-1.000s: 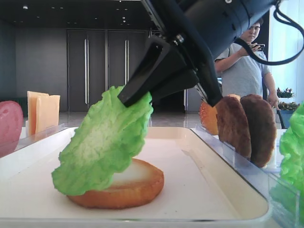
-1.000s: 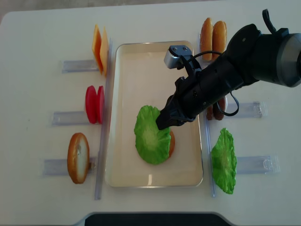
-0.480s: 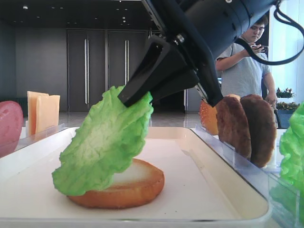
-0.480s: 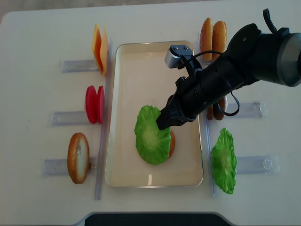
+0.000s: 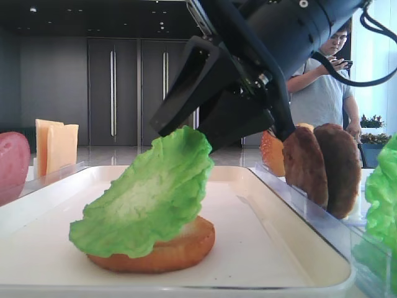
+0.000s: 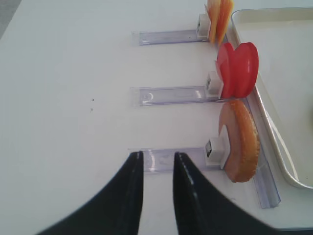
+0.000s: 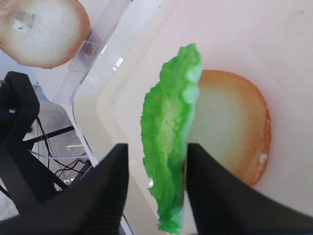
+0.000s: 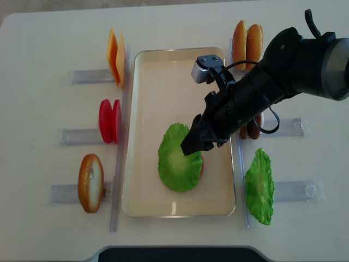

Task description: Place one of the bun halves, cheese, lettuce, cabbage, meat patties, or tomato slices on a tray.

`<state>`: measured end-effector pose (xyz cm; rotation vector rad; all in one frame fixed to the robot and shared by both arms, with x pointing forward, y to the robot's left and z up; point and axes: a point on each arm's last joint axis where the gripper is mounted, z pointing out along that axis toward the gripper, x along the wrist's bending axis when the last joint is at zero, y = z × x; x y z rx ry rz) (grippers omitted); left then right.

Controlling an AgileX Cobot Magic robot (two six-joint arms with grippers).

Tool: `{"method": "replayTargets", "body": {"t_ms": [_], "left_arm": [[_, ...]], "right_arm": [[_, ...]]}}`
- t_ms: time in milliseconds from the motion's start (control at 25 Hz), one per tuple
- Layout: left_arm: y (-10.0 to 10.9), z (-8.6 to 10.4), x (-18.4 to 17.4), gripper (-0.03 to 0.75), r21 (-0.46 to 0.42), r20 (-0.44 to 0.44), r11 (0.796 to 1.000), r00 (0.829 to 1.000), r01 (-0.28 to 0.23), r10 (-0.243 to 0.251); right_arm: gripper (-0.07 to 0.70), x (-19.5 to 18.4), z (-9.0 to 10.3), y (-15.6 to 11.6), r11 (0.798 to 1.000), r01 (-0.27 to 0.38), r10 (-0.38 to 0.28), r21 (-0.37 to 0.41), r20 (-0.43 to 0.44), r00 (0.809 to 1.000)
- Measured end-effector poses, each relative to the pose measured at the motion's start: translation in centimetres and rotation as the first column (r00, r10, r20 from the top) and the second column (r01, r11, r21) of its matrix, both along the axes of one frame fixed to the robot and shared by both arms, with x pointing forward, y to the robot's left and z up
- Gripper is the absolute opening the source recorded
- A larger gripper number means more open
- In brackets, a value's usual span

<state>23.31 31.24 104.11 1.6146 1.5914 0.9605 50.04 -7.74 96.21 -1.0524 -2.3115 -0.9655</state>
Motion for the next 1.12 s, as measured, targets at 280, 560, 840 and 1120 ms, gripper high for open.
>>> {"method": "replayTargets", "body": {"t_ms": [280,560,840,1120], "left_arm": [[0.0,0.0,0.0,0.159,0.0,0.0,1.0,1.0,0.0,0.0],[0.0,0.0,0.0,0.159,0.001,0.0,1.0,1.0,0.0,0.0],[0.0,0.0,0.0,0.158,0.001,0.0,1.0,1.0,0.0,0.0],[0.0,0.0,0.0,0.158,0.001,0.0,1.0,1.0,0.0,0.0]], "right_arm": [[0.363,0.2,-0.3,-0.1,0.999,0.008,-0.006,-0.037,0.048,0.999],[0.418,0.0,-0.8,0.5,0.993,0.014,-0.001,-0.117,0.108,0.994],[0.42,0.0,-0.1,-0.6,0.971,0.046,-0.006,-0.233,0.17,0.985],[0.42,-0.4,2.0,-1.6,0.96,0.076,-0.008,-0.271,0.246,0.969]]}}
